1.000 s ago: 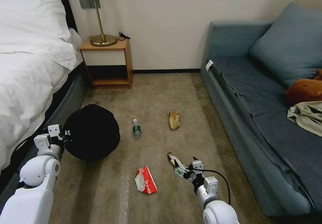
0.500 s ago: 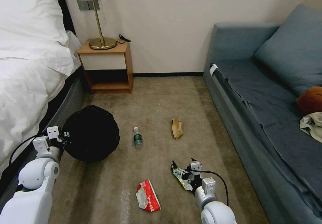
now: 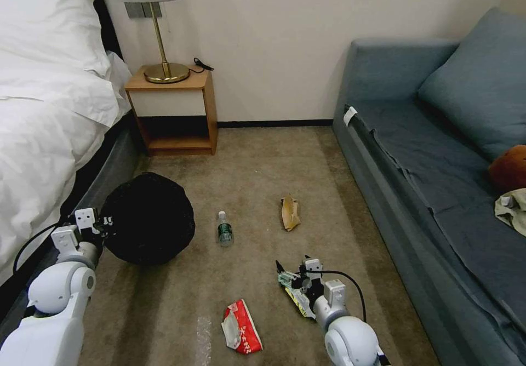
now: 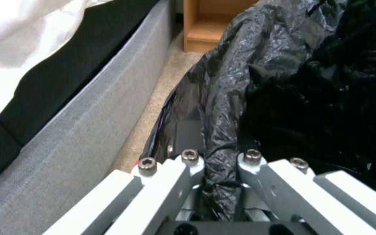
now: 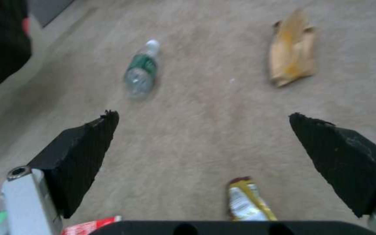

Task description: Pick up the trash bin, then pick up the garbage on the floor and place it into the trash bin.

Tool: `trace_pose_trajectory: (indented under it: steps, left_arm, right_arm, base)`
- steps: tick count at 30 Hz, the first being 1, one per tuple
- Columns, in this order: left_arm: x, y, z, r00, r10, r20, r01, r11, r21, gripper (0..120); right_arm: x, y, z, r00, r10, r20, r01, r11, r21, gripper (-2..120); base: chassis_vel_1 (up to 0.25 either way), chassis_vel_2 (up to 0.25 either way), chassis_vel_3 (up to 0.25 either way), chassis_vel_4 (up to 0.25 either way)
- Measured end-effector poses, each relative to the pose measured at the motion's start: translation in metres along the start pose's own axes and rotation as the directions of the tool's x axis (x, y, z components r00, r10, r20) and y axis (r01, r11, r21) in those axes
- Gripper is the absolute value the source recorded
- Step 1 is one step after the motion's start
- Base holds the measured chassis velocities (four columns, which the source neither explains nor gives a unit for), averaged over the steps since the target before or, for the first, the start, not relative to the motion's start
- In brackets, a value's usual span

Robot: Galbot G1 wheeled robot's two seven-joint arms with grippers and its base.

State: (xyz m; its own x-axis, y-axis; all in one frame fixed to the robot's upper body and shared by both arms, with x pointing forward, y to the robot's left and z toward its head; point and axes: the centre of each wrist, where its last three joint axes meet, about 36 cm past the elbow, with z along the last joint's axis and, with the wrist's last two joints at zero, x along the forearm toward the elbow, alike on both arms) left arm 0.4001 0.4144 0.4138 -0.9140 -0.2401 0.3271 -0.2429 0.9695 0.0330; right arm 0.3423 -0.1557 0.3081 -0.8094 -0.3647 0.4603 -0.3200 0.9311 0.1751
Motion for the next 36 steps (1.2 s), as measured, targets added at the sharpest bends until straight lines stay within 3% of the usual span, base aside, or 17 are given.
trace_pose_trajectory:
  steps: [7,11,22,36]
  left_arm:
    - [-0.002,-0.005,0.005,1.0,0.006,-0.013,-0.006,1.0,-0.018,3]
    - [0.0,-0.005,0.011,1.0,0.001,-0.03,-0.002,0.999,-0.043,3]
    - [0.002,-0.008,0.023,0.998,-0.001,-0.055,-0.004,0.996,-0.094,3]
    - [0.013,-0.02,0.029,0.998,0.015,-0.053,-0.022,0.992,-0.123,3]
  right_arm:
    - [-0.027,0.001,-0.008,0.989,-0.097,-0.109,0.093,0.995,-0.043,100]
    - [-0.044,-0.006,-0.017,0.968,-0.151,-0.201,0.149,0.989,-0.023,100]
    - [-0.048,-0.032,-0.025,0.881,-0.207,-0.426,0.234,0.972,0.011,100]
    - [-0.06,0.004,-0.026,0.779,-0.341,-0.527,0.383,0.923,-0.033,100]
  base:
    - [0.0,0.0,0.0,0.0]
    - [0.0,0.0,0.0,0.0]
    - [0.0,0.0,0.0,0.0]
    - [0.0,0.0,0.0,0.0]
